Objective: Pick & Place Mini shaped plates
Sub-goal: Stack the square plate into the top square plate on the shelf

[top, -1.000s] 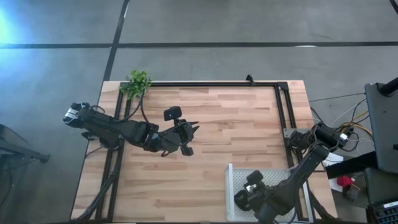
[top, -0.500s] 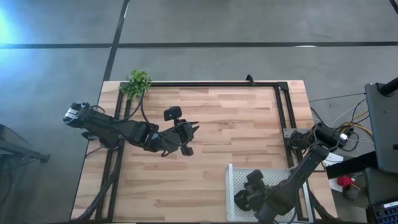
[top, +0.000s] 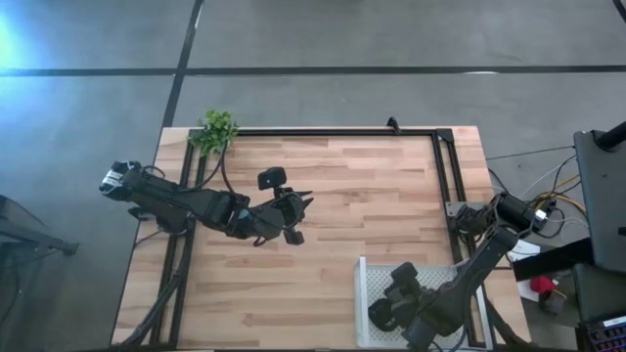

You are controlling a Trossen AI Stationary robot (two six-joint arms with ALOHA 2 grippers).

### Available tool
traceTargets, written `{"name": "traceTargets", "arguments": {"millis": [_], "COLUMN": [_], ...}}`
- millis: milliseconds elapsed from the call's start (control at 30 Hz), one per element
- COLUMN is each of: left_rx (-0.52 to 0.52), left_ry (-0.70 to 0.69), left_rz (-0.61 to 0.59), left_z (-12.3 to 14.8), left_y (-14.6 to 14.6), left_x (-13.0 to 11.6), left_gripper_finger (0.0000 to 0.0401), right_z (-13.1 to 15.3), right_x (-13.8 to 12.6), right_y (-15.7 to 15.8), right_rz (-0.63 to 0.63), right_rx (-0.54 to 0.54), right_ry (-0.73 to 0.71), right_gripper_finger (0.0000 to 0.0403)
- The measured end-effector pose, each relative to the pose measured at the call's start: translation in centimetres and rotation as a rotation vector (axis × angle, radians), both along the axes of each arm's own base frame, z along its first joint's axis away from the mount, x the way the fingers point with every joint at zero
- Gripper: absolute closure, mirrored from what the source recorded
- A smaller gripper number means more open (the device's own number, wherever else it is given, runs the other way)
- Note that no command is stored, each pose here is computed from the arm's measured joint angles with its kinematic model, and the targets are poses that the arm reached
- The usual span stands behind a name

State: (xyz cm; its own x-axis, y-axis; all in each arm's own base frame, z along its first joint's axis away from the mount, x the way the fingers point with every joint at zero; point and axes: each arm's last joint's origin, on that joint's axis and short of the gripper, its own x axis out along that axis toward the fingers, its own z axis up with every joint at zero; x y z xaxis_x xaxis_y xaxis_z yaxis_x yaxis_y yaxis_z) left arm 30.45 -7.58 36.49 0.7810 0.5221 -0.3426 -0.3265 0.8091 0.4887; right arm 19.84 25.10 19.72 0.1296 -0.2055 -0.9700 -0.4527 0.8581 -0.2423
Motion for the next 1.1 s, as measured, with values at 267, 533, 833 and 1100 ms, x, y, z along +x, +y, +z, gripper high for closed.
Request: {"name": "traceTargets", "arguments": {"millis": [267, 533, 833, 1100], "left_rx": [0.001, 0.001, 0.0, 0.033], "left_ry": [0.001, 0.001, 0.0, 0.023], "left_rz": [-0.002, -0.004, -0.004, -0.018], "left_z": [0.0, 0.0, 0.0, 0.0], "left_y": [0.0, -0.1, -0.1, -0.1], "left_x": [0.0, 0.0, 0.0, 0.0], "left_gripper_finger": [0.0328, 0.0328, 0.0328, 0.0328], "right_z": [0.6, 1.3, 3.0, 4.9], "right_x": [0.1, 0.4, 0.1, 1.3], "right_y": [0.2, 0.5, 0.4, 2.0], "right_rz": [-0.068, -0.309, -0.749, -0.839], "right_rx": [0.018, 0.072, 0.223, 0.555], "right_ry": [-0.018, -0.075, -0.145, -0.227], "right_gripper_finger": [0.0331, 0.0345, 0.038, 0.0394]}}
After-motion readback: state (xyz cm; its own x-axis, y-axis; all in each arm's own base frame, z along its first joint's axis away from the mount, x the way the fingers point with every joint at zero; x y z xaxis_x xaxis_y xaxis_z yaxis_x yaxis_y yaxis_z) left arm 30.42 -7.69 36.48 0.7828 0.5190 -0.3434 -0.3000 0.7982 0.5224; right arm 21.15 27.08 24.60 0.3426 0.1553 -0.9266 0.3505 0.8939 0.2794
